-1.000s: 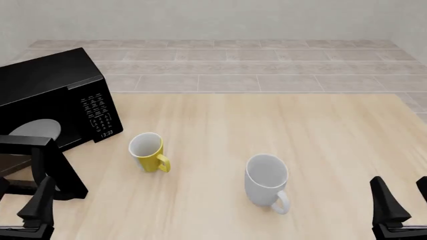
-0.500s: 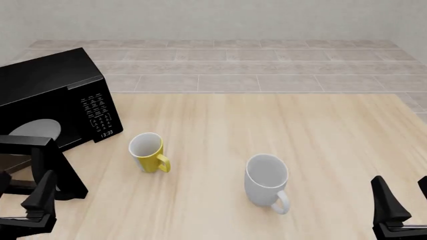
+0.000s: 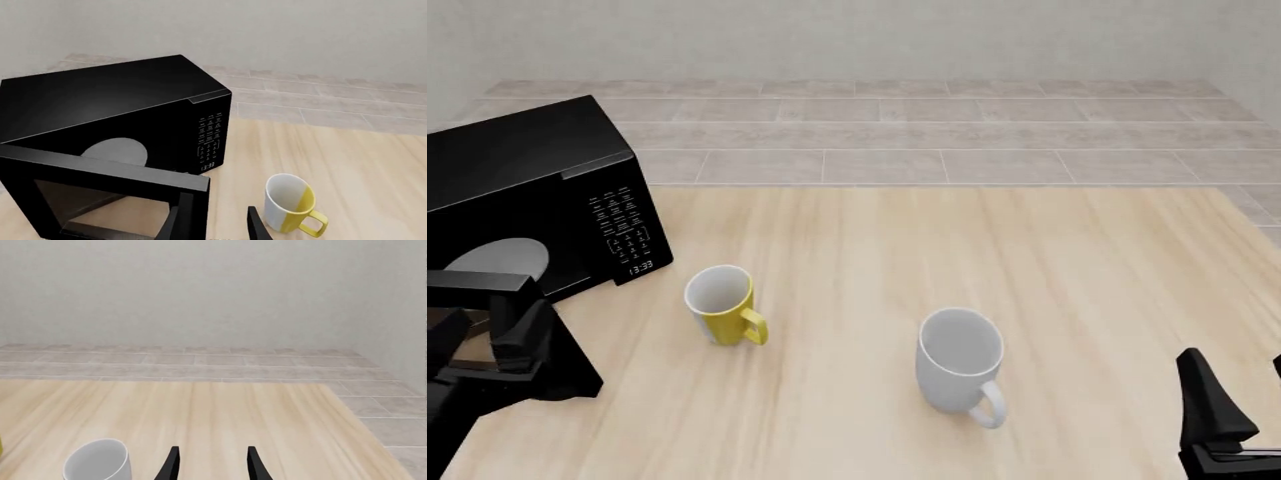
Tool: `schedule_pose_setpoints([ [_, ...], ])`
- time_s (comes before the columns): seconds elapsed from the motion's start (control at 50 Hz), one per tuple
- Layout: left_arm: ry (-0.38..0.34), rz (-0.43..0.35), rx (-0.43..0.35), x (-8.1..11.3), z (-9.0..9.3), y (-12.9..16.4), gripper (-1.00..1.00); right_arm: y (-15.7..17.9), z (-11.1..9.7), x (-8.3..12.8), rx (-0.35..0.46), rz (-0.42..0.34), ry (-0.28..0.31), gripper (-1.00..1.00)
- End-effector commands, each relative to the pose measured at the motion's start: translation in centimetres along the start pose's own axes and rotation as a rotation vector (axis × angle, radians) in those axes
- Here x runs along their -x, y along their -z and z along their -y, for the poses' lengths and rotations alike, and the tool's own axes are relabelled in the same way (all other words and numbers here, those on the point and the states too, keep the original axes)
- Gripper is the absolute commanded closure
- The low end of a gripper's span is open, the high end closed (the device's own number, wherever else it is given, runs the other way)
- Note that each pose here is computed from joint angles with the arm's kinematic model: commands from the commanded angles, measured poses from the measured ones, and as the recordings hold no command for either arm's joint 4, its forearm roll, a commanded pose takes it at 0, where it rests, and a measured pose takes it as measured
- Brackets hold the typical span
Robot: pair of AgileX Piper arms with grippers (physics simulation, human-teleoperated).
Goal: Close the microwave.
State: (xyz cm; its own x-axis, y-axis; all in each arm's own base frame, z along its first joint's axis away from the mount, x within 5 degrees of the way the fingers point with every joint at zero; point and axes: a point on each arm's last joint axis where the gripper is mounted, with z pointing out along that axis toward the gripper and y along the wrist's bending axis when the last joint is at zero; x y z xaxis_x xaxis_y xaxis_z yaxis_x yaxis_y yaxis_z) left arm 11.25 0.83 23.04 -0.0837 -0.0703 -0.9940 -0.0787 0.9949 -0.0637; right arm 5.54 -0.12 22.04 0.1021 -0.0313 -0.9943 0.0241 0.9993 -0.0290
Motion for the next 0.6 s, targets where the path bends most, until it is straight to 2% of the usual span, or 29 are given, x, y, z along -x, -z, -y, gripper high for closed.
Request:
schedule_pose_setpoints([
  [0.02,0.045,-0.085,0.027,-1.1,-0.4,-3.2,-1.00,0.0,0.0,0.1,0.000,0.003,0.005,-1.00],
  [0.18,0.050,-0.128,0.026,-1.4,-0.3,-4.6,-1.00,0.0,0.0,0.1,0.001,0.003,0.005,-1.00],
  [0.6,0.023,-0.147,0.059,-0.7,-1.0,-7.9,-1.00,-0.1,0.0,-0.3,0.006,0.000,0.016,-1.00],
])
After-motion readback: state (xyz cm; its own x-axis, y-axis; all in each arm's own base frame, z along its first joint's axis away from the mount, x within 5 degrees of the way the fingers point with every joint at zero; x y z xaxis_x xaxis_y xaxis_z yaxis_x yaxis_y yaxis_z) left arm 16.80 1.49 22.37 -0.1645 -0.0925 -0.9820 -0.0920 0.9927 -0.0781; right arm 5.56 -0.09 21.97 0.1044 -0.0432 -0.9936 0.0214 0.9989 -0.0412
